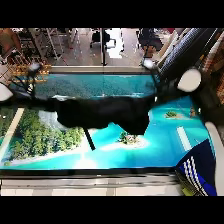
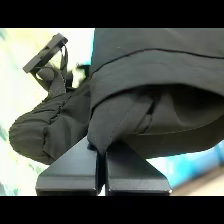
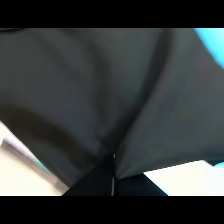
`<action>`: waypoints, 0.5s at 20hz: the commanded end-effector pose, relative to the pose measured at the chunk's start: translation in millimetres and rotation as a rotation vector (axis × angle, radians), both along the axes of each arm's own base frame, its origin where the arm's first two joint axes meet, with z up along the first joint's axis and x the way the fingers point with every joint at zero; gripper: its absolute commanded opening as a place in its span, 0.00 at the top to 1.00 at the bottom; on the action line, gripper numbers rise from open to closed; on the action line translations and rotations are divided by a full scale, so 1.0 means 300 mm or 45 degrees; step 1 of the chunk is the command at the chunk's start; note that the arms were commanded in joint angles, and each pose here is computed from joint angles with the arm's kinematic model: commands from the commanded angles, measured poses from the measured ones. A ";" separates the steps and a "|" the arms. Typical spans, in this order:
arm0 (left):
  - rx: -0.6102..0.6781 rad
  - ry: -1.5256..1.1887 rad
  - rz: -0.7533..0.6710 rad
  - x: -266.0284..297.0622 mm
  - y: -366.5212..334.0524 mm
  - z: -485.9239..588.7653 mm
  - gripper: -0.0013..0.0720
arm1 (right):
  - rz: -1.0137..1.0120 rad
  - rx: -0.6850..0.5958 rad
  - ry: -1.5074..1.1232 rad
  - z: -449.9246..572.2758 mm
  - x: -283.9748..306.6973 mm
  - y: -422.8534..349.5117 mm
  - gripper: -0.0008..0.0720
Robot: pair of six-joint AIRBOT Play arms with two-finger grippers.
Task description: Fold the clothes and pants, and hang the long-sleeved shirts on hangers.
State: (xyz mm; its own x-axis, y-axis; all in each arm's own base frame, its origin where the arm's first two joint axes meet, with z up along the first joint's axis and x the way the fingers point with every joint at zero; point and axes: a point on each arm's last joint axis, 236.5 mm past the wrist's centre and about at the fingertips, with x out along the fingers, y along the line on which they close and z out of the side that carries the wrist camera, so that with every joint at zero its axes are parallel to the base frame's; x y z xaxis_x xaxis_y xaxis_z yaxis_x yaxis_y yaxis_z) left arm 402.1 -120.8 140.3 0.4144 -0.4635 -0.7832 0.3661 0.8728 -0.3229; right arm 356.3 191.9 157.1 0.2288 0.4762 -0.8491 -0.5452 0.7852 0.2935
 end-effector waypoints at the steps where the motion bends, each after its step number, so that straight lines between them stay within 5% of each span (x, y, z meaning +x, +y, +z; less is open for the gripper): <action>1: 0.136 0.336 -0.193 -0.186 -0.031 -0.263 0.96 | 0.042 -0.047 0.389 -0.250 -0.387 0.015 0.89; 2: 0.152 0.411 -0.201 -0.225 -0.025 -0.331 0.88 | 0.073 -0.020 0.471 -0.311 -0.498 0.046 0.69; 3: 0.160 0.479 -0.216 -0.266 -0.019 -0.392 0.67 | 0.116 0.032 0.534 -0.348 -0.599 0.087 0.50; 5: 0.176 0.575 -0.206 -0.324 0.017 -0.472 0.40 | 0.142 0.102 0.491 -0.352 -0.643 0.140 0.43; 10: 0.053 0.746 -0.015 -0.400 0.115 -0.526 0.39 | -0.322 0.174 -0.042 -0.263 -0.138 0.012 0.34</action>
State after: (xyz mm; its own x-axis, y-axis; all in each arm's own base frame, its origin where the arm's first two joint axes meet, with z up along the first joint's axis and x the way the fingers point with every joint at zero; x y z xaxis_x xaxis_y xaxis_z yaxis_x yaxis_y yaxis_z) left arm 299.9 -99.6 -6.1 -0.0571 -0.3980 -0.9156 0.2505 0.8820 -0.3991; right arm 251.2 215.1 69.8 0.1481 0.5331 -0.8330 -0.4410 0.7895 0.4268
